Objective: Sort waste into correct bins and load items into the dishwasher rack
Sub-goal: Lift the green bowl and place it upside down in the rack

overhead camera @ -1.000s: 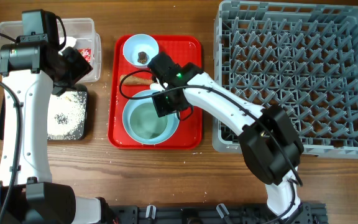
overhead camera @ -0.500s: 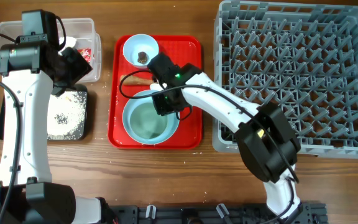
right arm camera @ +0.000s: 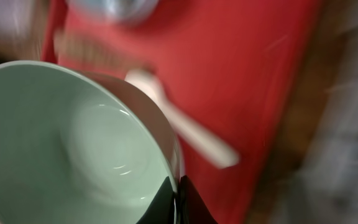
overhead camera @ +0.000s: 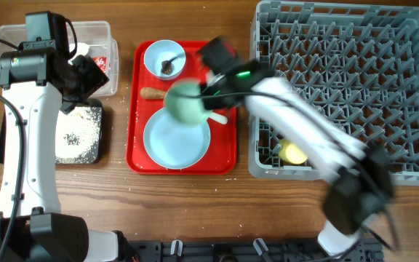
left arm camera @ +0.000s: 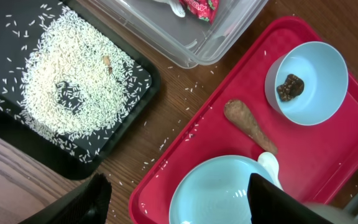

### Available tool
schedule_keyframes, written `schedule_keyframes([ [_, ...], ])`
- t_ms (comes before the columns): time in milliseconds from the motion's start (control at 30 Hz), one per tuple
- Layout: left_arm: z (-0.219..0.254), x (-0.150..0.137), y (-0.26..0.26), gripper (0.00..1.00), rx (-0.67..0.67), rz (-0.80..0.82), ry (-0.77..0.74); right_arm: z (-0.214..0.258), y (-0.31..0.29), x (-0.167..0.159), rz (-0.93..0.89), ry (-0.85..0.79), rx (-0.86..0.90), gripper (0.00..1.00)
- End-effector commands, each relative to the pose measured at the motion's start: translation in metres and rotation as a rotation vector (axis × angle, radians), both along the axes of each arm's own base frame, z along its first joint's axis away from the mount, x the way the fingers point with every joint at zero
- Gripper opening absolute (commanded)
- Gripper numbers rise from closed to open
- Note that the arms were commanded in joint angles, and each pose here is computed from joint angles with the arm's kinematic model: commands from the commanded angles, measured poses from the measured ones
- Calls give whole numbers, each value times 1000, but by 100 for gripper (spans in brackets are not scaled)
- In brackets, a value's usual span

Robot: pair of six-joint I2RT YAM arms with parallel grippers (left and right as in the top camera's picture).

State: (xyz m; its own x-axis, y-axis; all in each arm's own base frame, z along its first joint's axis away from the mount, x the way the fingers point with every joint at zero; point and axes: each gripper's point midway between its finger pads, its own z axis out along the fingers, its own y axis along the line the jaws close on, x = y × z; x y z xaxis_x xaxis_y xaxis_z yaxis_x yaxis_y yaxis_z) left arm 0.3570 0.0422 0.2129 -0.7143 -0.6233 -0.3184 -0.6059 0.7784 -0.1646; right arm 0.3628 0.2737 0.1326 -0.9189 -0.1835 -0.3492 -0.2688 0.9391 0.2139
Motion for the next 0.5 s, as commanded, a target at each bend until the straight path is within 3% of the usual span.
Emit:
schedule_keyframes([
  [0, 4, 2, 5, 72, 13, 25, -16, 135, -145, 51, -438, -437, -162, 4],
  [100, 4, 3, 5, 71, 13, 25, -19, 181, -248, 58, -775, -635, -410, 4],
  [167, 4, 3, 5, 71, 13, 25, -18, 198, -281, 66, -841, -714, -545, 4],
  [333, 3, 2, 5, 72, 13, 25, -15, 195, -293, 115, -727, -780, -876, 4],
  [467, 3, 2, 5, 72, 13, 25, -15, 159, -285, 156, -521, -710, -1187, 4],
])
